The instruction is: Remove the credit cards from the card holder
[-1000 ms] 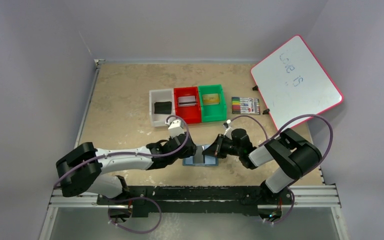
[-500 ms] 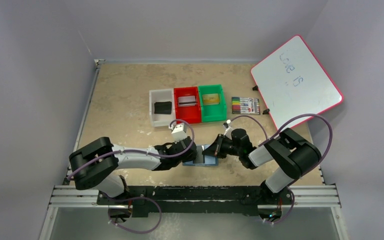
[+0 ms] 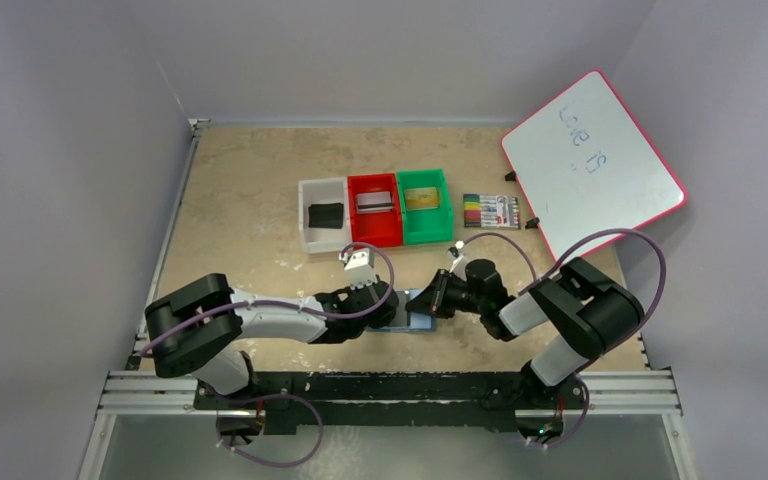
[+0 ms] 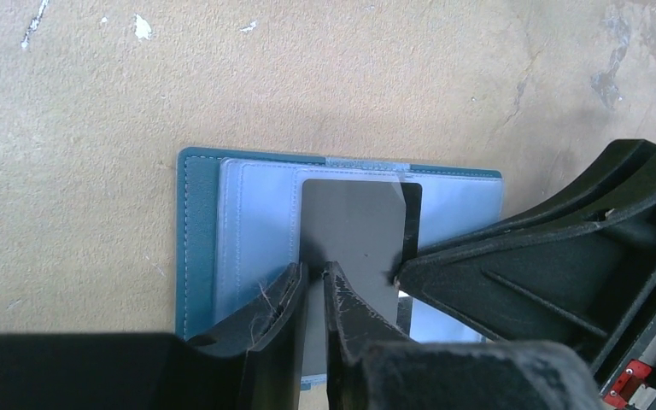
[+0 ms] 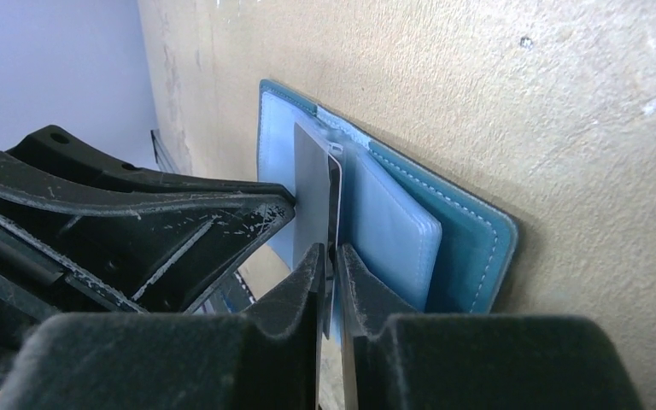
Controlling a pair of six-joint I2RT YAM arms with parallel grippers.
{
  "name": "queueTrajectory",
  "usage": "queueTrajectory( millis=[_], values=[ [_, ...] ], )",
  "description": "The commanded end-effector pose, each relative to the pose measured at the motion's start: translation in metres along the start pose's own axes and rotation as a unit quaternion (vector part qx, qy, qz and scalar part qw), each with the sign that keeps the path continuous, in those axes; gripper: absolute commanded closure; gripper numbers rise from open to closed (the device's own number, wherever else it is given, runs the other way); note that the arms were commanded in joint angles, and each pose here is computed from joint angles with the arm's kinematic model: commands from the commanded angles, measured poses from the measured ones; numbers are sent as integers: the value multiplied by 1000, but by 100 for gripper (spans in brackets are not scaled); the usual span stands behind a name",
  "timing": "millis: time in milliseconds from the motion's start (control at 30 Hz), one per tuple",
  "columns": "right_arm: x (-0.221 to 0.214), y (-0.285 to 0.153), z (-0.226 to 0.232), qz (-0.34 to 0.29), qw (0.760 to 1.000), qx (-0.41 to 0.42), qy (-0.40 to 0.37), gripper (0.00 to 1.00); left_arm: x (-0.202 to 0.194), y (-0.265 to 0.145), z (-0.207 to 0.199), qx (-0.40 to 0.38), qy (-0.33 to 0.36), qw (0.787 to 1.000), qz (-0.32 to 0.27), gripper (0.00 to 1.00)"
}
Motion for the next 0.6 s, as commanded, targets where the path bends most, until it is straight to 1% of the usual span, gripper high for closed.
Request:
queueTrajectory(
  millis=[0, 67, 200, 567],
  values=[
    [-1, -5, 6, -1, 1000, 19, -8, 90, -15, 3, 30, 60, 35, 997, 18, 87],
    [-2, -6, 8, 1, 1000, 23, -8, 95, -16, 4, 32, 63, 35, 997, 18, 88],
    [-1, -8, 6, -6, 1000, 15, -4, 100, -17, 4, 36, 72, 42, 996, 18, 89],
    [6, -16, -9, -22, 999, -29, -4, 100, -18, 6, 40, 84, 49, 995, 16, 91]
  ],
)
Point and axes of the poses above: each gripper's point midway between its finger pads, its own y axis out along the fingers, its own z axis along the line the jaws close on, x = y × z, the point moved 3 cm from there along -y, back along the fingers
